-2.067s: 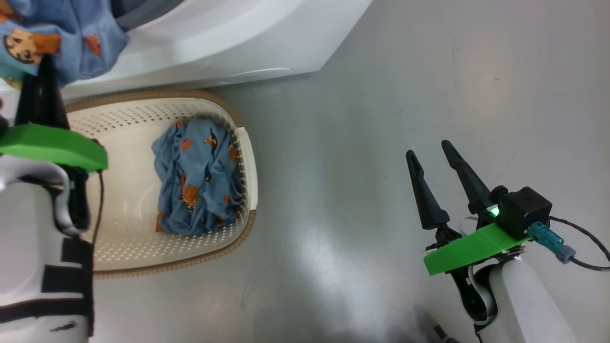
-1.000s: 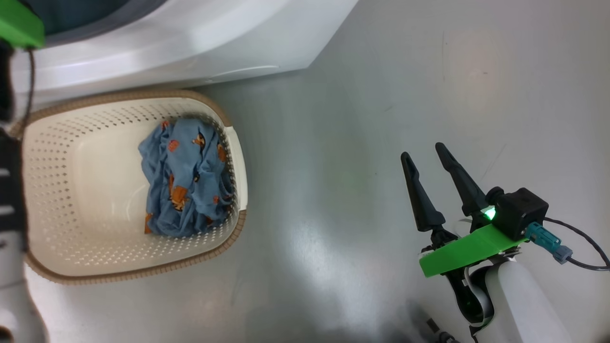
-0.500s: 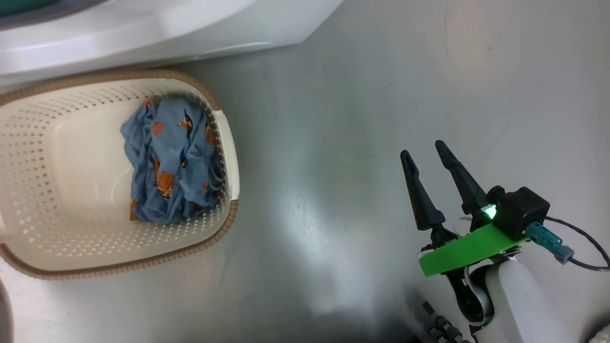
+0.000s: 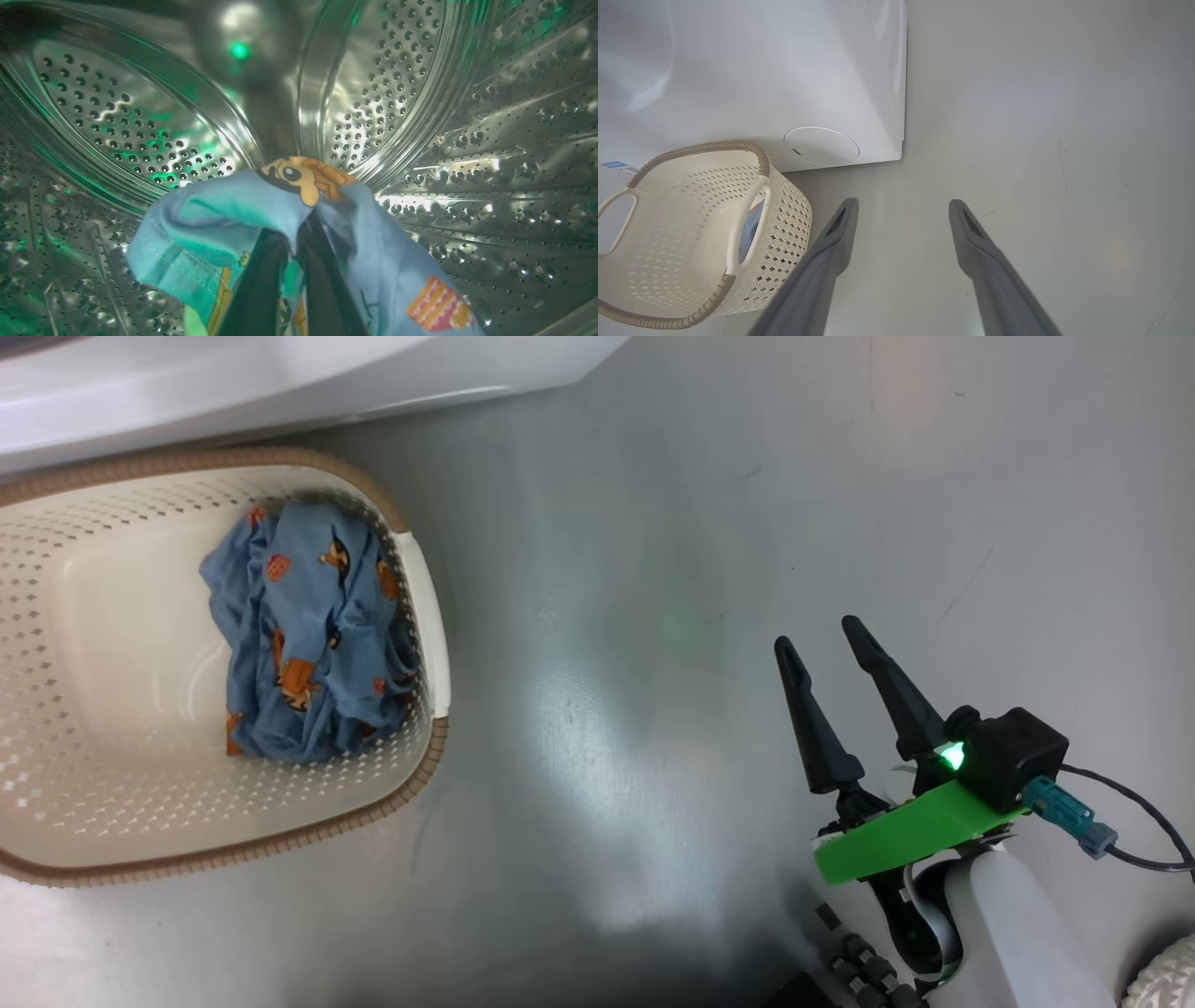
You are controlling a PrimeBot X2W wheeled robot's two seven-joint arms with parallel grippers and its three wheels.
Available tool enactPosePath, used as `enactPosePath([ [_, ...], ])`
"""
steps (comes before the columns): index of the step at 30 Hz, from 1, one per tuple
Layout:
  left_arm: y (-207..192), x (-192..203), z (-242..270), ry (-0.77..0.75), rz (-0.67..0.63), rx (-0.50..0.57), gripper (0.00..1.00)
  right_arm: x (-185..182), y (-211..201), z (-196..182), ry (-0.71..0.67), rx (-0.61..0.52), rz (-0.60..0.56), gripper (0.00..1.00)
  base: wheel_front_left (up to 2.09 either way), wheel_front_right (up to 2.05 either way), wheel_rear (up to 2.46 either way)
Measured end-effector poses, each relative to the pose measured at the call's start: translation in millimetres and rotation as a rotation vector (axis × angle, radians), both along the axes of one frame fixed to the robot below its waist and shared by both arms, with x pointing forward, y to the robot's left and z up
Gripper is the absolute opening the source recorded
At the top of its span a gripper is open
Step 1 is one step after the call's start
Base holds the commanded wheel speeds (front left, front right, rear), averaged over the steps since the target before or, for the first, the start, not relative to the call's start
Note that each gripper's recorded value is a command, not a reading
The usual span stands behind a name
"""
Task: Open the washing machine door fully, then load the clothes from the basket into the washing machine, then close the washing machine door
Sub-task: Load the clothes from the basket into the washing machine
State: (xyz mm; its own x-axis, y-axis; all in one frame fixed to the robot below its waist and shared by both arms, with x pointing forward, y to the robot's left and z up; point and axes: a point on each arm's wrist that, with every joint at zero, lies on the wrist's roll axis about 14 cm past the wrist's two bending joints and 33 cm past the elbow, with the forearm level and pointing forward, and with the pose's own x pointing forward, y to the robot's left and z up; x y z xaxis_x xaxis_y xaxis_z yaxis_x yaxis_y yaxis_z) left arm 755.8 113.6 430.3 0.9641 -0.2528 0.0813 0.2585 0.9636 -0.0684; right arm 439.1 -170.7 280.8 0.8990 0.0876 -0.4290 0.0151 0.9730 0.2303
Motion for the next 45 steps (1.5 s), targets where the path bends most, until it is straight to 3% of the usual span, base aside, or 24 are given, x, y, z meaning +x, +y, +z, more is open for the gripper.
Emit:
enactPosePath([
  [7,-5.0,4.2,-9.6,0.022,-0.012,0.012,0.0,-2.7,1.4,-2.0,0.01,0.001,0.005,1.0,0.0,0.0,0.0],
  [15,-3.8,0.4,-47.6,0.199,-0.009,-0.001,0.0,-6.1,1.9,-4.1,0.02,0.002,0.005,1.0,0.0,0.0,0.0],
  [20,-0.3,0.7,-49.5,0.212,-0.002,0.0,0.0,-7.3,3.3,-5.0,0.024,0.005,0.007,1.0,0.0,0.0,0.0],
  [21,1.0,0.7,-49.4,0.212,0.001,0.001,0.09,-7.0,3.4,-4.8,0.023,0.006,0.007,1.0,0.0,0.0,0.0],
  [22,2.2,0.4,-48.5,0.208,0.004,0.0,0.4,-6.7,3.6,-4.2,0.021,0.006,0.007,1.0,0.0,0.0,0.0],
  [23,3.7,0.1,-47.4,0.204,0.009,-0.001,1.0,-6.3,3.7,-3.5,0.019,0.007,0.007,1.0,0.0,0.0,0.0],
  [35,12.0,-16.7,-36.0,0.2,0.049,-0.031,1.0,4.1,0.7,15.5,-0.039,0.001,-0.002,1.0,0.0,0.0,0.0],
  [45,17.0,-53.4,-35.8,0.242,0.064,-0.05,1.0,13.1,6.3,38.1,-0.099,0.001,0.013,1.0,0.0,0.0,0.0],
])
